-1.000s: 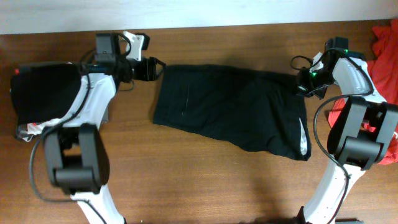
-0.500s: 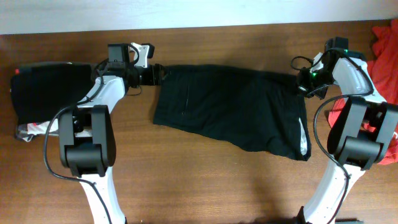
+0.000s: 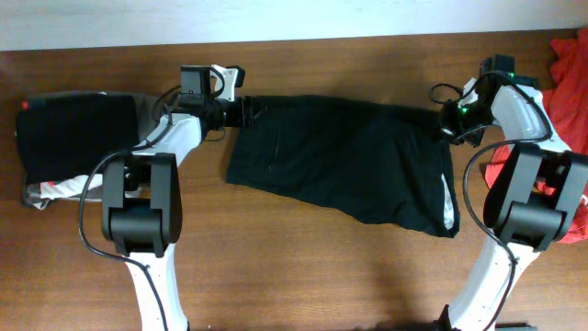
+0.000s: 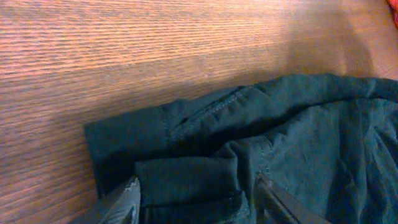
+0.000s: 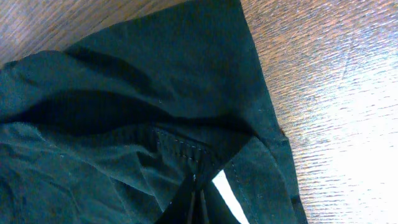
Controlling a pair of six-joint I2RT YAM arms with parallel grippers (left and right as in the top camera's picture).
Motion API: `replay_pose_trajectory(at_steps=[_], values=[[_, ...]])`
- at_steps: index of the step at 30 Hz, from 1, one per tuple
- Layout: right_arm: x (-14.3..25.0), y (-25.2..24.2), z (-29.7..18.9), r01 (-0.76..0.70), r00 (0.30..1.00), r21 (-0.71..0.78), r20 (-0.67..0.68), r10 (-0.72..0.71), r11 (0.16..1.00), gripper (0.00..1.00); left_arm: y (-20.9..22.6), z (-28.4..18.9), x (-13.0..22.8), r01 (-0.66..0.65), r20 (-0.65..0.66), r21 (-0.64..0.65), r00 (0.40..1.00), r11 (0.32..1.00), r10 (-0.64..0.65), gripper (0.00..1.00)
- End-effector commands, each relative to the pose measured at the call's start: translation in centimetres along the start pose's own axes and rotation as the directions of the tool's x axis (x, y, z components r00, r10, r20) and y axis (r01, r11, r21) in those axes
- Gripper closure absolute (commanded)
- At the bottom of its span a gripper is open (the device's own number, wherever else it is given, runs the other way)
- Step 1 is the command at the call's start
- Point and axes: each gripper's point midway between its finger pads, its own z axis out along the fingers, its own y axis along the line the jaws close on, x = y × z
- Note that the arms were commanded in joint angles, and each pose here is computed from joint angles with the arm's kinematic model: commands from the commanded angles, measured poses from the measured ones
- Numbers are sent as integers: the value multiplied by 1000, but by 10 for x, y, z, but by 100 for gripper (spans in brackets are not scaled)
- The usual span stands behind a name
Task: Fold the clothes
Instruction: 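Move the left gripper to the top left corner of the shorts, then grasp the top left corner of the shorts with the left gripper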
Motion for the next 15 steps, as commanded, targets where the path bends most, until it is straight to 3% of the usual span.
replay_pose_trajectory(at_steps=[1, 15], values=[[0, -5, 2, 4, 1000, 19, -4, -4, 1000, 93, 3, -1, -8, 12, 19, -1, 1000, 1000, -12, 45], [-1, -5, 2, 6, 1000, 17, 3, -6, 1000, 90, 18, -6, 0, 109, -6, -35, 994, 993, -109, 44]])
